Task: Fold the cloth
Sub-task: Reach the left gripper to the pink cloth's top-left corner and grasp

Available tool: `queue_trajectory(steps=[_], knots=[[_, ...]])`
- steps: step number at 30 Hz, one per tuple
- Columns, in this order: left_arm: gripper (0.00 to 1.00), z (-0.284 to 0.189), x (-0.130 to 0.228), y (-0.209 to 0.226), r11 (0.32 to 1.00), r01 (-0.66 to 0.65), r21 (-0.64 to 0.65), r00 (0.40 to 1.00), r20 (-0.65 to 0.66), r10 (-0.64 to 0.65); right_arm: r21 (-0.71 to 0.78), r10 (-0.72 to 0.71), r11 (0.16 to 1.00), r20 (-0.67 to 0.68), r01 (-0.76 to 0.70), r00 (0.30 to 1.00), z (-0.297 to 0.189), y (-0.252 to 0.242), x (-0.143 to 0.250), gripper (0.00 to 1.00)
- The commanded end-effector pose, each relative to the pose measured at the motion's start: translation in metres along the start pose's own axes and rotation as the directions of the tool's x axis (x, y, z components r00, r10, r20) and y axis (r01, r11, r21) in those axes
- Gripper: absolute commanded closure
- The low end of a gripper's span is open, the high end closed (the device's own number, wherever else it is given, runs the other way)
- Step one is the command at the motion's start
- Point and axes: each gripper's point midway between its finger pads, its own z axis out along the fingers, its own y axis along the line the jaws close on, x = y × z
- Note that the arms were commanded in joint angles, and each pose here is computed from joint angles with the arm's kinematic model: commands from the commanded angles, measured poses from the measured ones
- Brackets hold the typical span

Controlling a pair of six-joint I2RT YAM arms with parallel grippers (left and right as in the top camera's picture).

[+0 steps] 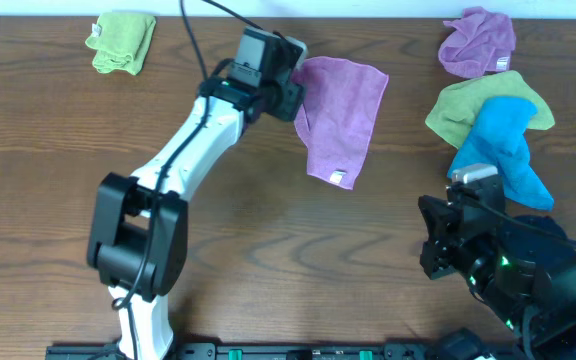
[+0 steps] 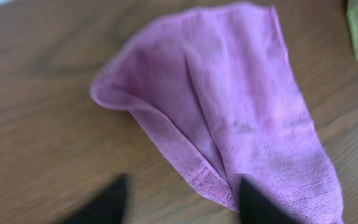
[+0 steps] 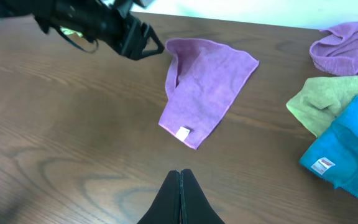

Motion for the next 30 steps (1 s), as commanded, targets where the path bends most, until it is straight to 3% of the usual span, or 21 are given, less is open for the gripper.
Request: queue_trajectory(steps=[1,4,7,15,30], knots=[[0.94,0.002,0.003,-0.003,1.000,-0.013,-0.002,1.000,-0.026,0.013,0.015,0.014,1.000,-0.004,-0.014,1.000,-0.001,-0.002,0.002,0.98],[0.92,0.001,0.005,-0.021,0.990,0.101,0.099,0.994,-0.046,-0.096,0.018,0.020,1.000,-0.012,-0.020,1.000,-0.001,-0.003,0.003,0.98],[0.94,0.001,0.001,-0.033,0.980,0.116,0.160,0.993,-0.037,-0.111,0.017,0.020,1.000,-0.011,-0.020,1.000,-0.001,-0.003,0.003,0.98],[0.94,0.038,0.007,-0.026,0.996,-0.012,0.083,1.000,-0.002,0.012,0.018,0.020,1.000,-0.012,-0.020,1.000,-0.001,-0.003,0.003,0.99],[0.94,0.075,0.039,-0.021,0.996,0.006,0.087,0.997,-0.076,0.001,0.021,0.019,1.000,-0.031,-0.019,0.999,0.003,-0.003,0.006,0.98]])
